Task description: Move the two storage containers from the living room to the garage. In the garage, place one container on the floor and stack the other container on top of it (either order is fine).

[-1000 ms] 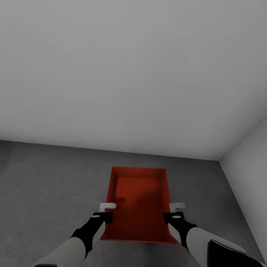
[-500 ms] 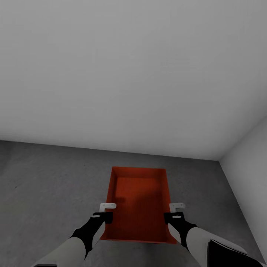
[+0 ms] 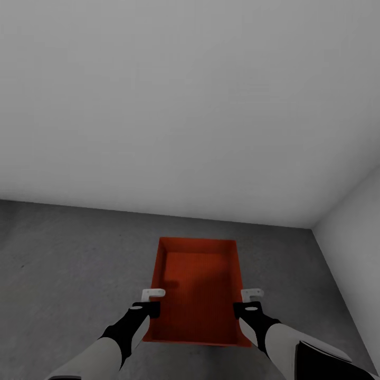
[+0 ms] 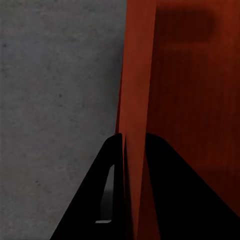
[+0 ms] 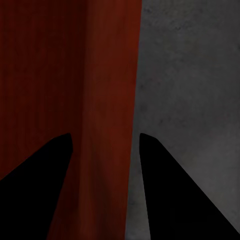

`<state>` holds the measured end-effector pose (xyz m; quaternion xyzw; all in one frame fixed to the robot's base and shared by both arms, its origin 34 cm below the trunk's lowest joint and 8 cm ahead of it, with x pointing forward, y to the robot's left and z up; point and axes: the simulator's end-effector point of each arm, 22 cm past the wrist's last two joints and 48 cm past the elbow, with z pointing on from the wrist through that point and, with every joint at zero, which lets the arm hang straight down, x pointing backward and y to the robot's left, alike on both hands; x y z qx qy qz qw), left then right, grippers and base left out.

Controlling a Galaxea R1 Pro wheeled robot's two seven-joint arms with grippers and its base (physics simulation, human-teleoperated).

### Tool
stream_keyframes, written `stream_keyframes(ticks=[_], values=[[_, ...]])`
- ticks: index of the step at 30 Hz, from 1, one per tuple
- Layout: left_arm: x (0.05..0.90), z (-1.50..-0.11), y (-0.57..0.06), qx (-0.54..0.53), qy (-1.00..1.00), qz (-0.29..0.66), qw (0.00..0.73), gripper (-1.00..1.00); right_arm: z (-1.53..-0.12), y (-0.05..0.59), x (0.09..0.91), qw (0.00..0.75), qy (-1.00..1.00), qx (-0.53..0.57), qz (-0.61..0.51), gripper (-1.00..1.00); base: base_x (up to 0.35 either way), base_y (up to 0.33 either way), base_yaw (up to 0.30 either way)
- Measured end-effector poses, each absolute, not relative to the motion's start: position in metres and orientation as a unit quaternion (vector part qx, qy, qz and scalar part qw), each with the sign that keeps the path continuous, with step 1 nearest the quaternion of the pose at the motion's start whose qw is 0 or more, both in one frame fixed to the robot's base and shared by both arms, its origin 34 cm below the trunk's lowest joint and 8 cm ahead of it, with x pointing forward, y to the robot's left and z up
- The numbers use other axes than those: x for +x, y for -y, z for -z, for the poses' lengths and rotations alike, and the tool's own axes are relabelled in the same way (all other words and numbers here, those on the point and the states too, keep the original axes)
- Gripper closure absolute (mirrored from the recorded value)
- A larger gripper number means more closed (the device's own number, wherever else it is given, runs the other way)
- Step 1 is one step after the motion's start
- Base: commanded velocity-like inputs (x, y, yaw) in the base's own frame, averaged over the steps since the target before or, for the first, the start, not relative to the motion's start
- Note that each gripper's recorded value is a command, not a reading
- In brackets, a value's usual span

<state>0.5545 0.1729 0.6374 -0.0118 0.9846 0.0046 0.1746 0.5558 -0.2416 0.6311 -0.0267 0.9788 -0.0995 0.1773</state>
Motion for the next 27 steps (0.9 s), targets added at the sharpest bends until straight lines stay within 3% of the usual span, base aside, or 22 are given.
stream_keyframes(ticks=[27], values=[[0.5540,-0.6370,-0.1738,-0.012,-0.985,-0.004,0.174,1.00,-0.6309,0.2408,0.5549,0.176,-0.979,-0.026,0.100,1.00,0.000,0.000,0.000]])
